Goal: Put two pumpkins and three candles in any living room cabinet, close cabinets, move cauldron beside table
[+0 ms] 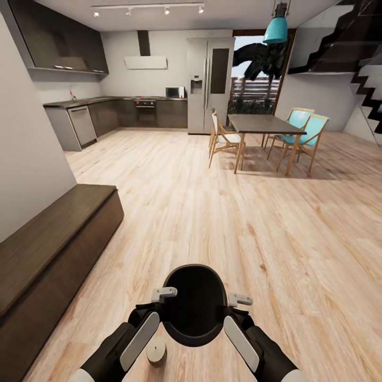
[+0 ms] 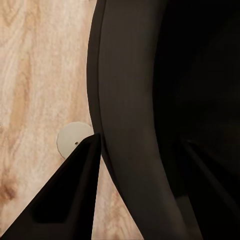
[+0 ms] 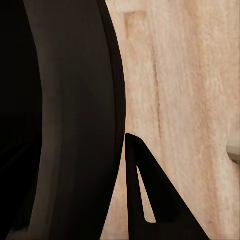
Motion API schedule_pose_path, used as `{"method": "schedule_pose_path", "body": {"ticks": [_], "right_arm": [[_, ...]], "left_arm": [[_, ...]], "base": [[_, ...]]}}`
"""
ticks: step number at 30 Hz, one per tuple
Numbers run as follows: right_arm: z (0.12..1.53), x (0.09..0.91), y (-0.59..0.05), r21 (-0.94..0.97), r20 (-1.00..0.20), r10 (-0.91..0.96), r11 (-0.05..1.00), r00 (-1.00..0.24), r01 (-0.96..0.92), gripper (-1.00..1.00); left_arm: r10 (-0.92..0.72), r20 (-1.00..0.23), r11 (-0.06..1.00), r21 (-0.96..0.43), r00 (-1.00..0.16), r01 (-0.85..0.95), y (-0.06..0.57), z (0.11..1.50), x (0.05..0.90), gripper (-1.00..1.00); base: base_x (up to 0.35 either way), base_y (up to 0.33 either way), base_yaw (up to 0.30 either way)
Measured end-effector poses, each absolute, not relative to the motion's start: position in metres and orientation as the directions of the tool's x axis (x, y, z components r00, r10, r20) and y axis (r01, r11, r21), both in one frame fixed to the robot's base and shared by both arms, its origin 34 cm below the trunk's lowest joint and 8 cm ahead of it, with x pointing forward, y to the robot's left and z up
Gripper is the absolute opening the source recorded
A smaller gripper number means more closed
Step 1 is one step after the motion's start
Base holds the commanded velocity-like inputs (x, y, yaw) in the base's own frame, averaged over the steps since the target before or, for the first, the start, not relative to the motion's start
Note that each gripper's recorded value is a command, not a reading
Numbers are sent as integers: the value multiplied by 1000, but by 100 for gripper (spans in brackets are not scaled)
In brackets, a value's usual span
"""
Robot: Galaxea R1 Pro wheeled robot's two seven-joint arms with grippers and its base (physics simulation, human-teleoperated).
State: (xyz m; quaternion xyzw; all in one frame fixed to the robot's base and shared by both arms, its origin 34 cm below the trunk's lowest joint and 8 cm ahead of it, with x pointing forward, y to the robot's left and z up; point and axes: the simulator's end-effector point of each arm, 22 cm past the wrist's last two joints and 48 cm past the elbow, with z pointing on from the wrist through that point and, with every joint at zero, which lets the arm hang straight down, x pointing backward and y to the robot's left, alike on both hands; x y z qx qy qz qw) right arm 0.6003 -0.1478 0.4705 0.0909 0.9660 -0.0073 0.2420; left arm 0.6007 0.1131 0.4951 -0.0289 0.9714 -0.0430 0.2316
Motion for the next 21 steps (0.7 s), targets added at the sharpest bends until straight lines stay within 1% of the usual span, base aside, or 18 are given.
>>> {"method": "schedule_pose_path", "body": {"ticks": [21], "right_arm": [[513,607,-148,31,-468,173,983,-866,180,-100]], "left_arm": [[-76,-447,995,-97,-891,-36,113,537,607,-100]], "base": [[0,0,0]]}}
